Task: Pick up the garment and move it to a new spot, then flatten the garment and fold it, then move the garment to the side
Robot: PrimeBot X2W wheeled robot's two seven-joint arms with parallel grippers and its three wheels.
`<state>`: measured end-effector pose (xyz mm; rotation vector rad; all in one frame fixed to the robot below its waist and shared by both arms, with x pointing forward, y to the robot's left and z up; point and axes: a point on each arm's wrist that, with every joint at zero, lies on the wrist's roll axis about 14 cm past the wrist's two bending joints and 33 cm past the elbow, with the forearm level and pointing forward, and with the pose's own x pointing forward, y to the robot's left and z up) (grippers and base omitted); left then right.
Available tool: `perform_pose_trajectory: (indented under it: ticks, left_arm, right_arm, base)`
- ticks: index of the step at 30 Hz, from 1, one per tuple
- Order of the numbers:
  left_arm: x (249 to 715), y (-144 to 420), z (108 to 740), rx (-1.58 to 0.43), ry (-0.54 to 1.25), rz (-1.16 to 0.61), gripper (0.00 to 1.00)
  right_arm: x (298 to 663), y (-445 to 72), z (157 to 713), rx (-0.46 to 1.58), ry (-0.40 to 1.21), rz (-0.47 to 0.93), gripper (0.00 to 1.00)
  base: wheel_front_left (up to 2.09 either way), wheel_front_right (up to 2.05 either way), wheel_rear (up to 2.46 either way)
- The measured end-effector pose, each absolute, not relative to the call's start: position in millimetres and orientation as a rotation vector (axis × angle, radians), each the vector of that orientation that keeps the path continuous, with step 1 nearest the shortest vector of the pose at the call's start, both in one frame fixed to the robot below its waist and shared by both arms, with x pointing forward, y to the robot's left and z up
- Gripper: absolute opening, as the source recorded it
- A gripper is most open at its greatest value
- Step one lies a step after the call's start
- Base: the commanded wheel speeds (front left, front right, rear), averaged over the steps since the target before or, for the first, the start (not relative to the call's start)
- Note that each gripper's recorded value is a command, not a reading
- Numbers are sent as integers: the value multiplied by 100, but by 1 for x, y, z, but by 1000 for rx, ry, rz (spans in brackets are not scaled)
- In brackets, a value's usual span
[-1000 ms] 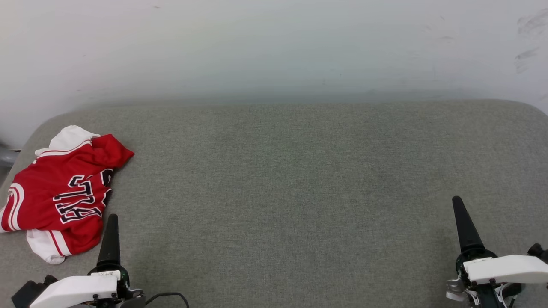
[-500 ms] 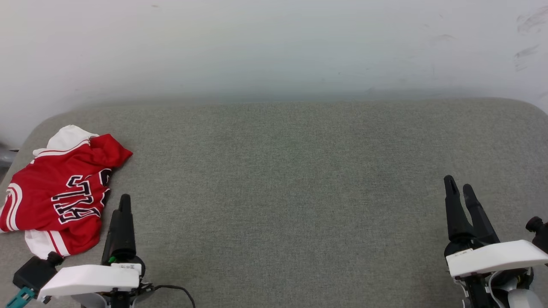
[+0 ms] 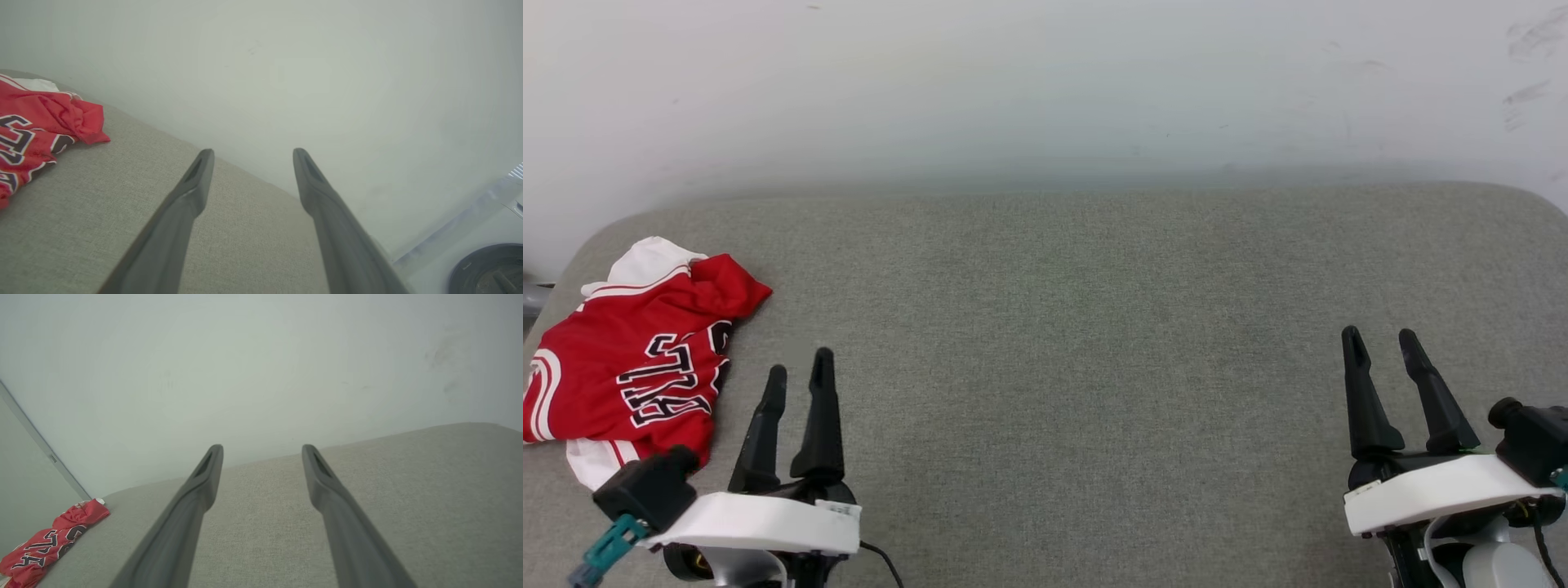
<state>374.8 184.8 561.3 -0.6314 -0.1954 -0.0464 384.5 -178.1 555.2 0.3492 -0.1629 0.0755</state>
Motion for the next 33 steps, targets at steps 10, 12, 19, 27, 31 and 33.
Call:
perform_pose_trajectory:
  ticks: [10, 12, 19, 27, 31, 33]
  left_arm:
    - [372, 161, 558, -430, -177, -92, 100]
    - [372, 157, 557, -395, -176, -100, 100]
    - [371, 146, 554, -296, -168, -119, 100]
    - [369, 144, 552, -220, -173, -115, 100]
    - [369, 144, 549, -171, -172, -103, 100]
    - [369, 143, 549, -147, -173, -103, 100]
  right_arm:
    - [385, -173, 556, 197, -174, 90, 100]
    - [384, -172, 556, 166, -177, 93, 100]
    - [384, -171, 555, 75, -179, 96, 100]
    - [383, -170, 557, -11, -196, 101, 100]
    - [382, -169, 561, -38, -210, 105, 100]
    - [382, -167, 562, -36, -217, 110, 100]
  base:
    - [0, 0, 0]
    - [0, 0, 0]
    - [0, 0, 0]
    - [0, 0, 0]
    - [0, 0, 0]
    - [0, 0, 0]
